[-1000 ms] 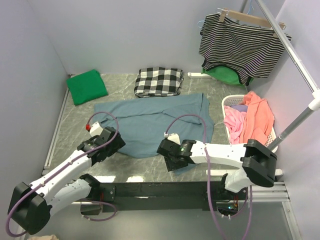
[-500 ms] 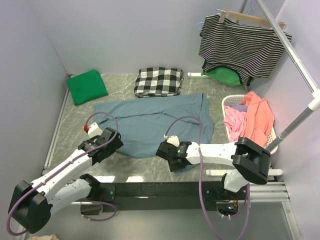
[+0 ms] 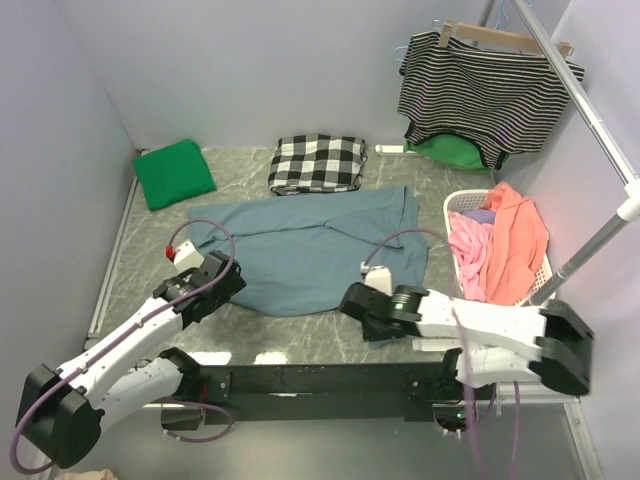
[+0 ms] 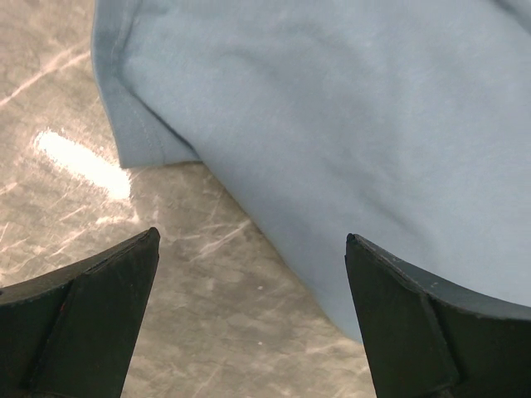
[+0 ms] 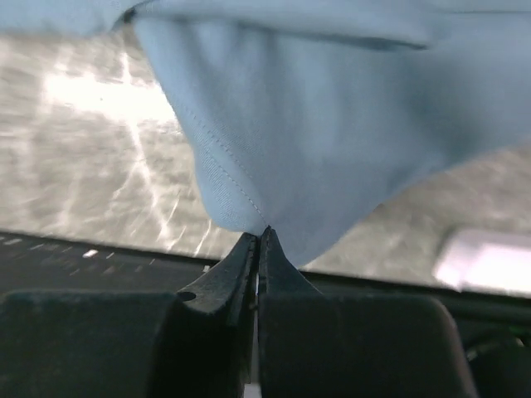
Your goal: Fold and stack the t-shirts
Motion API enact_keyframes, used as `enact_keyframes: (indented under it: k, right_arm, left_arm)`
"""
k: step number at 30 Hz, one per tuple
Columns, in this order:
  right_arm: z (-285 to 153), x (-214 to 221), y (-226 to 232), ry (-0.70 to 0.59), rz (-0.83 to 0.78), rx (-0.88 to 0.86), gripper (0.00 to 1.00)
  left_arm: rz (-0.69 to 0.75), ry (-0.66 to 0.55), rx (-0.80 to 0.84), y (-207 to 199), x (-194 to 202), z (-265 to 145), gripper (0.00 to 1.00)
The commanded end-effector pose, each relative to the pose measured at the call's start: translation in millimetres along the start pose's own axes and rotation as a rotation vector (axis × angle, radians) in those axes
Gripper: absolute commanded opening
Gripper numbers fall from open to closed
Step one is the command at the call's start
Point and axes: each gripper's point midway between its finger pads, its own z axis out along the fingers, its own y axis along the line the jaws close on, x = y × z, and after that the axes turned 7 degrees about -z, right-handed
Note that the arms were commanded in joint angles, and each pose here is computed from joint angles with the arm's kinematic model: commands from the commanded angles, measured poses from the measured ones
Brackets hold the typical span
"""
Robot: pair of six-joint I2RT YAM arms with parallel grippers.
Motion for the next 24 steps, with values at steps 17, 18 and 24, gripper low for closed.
enact_keyframes:
  k: [17, 18, 24]
  right_arm:
    - [-94, -30, -69, -0.190, 0.208, 0.124, 0.00]
    - [-91, -30, -68, -0.184, 0.202, 0.133, 0.00]
    - [-77, -40, -51, -0.190, 0.133, 0.121, 0.00]
  left_arm:
    - [0.020, -0.033, 0.025, -11, -15, -12, 0.99]
    - [0.023, -0.030, 0.023, -11, -14, -11, 0.99]
    - [-0.017, -0.041, -0.050, 3, -12, -6, 0.99]
